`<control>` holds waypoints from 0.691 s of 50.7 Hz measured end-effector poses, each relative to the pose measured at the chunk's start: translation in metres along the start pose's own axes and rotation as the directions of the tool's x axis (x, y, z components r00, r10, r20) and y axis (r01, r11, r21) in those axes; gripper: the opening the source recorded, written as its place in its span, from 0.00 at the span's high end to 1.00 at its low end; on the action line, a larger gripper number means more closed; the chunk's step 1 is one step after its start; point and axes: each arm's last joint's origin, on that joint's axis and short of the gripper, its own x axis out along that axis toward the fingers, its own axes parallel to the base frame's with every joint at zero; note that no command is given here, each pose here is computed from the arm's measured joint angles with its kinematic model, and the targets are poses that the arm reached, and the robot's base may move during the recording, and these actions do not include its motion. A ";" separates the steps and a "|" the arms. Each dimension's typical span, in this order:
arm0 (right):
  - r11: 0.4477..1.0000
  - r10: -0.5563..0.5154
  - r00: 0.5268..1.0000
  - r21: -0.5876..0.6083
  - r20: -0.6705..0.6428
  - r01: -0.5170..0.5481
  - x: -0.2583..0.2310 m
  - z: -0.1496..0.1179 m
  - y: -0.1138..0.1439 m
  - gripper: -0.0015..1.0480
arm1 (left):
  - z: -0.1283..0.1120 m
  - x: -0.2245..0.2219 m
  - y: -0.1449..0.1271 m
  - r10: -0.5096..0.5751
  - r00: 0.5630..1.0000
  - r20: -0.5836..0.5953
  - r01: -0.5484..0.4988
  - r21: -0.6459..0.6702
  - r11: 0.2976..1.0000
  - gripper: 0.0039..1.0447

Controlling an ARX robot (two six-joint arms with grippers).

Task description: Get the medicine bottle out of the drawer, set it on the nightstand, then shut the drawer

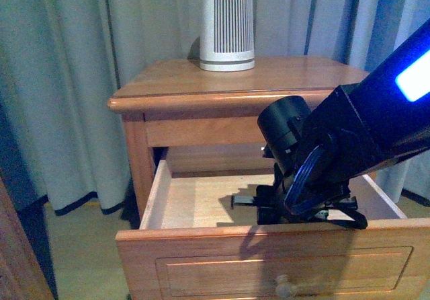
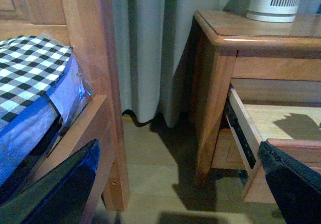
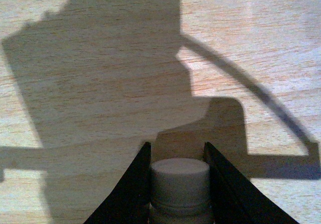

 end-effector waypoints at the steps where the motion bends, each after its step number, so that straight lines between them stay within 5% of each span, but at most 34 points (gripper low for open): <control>1: 1.000 0.004 1.000 0.000 0.007 -0.004 -0.004 0.002 0.000 0.73 | 0.000 0.000 0.000 0.000 1.000 0.000 0.000 0.000 1.000 0.06; 25: 0.999 0.051 0.970 -0.019 0.236 -0.048 -0.120 0.035 0.007 0.73 | 0.000 0.000 0.000 0.000 1.000 0.000 0.000 0.000 1.000 0.06; 35: 0.999 0.030 0.921 -0.025 0.389 -0.022 -0.166 0.062 -0.004 0.73 | 0.000 0.000 0.000 0.000 1.000 0.000 0.000 0.000 1.000 0.06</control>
